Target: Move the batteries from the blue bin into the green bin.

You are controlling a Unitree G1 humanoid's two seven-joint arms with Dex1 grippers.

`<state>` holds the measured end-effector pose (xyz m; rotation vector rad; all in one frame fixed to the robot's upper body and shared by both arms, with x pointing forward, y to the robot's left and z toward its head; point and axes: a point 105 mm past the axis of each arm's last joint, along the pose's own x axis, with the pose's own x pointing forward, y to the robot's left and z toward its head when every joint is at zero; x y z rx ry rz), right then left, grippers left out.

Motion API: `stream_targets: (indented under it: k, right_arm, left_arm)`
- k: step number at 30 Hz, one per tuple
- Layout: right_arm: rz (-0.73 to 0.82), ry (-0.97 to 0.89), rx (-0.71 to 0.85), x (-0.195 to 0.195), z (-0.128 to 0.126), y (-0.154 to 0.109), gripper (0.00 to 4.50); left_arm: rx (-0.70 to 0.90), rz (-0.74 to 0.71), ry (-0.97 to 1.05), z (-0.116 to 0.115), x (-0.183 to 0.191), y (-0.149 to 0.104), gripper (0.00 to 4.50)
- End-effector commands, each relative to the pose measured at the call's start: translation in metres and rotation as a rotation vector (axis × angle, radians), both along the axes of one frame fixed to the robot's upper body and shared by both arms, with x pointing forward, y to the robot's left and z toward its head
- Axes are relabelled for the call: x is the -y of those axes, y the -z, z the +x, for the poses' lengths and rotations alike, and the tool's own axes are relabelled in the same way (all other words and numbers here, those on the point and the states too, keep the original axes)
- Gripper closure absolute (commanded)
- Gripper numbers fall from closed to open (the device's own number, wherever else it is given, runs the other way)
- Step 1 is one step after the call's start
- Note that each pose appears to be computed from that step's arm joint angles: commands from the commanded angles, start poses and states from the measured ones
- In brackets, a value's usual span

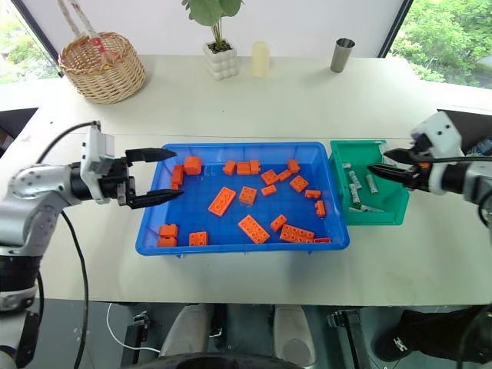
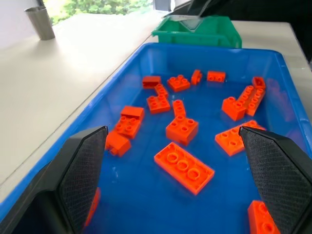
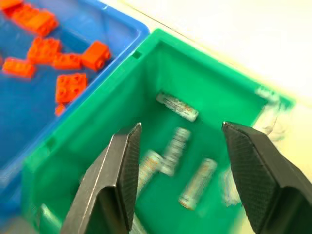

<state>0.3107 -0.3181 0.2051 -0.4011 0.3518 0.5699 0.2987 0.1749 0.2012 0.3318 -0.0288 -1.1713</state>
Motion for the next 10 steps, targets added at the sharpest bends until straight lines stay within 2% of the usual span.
stream_targets:
  k: [1,6,10]
  right_arm:
    - [-0.073,-0.078,0.019,0.032,-0.023,-0.020,1.68]
    - [-0.024,-0.059,-0.066,0.067,-0.042,-0.017,1.68]
    - [-0.021,-0.021,-0.075,0.081,-0.040,-0.010,1.68]
  left_arm:
    - [0.027,0.014,-0.055,0.003,-0.027,-0.022,0.00]
    - [-0.005,0.052,-0.124,0.005,-0.065,-0.035,0.00]
    - [-0.010,0.108,-0.179,0.009,-0.090,-0.038,0.00]
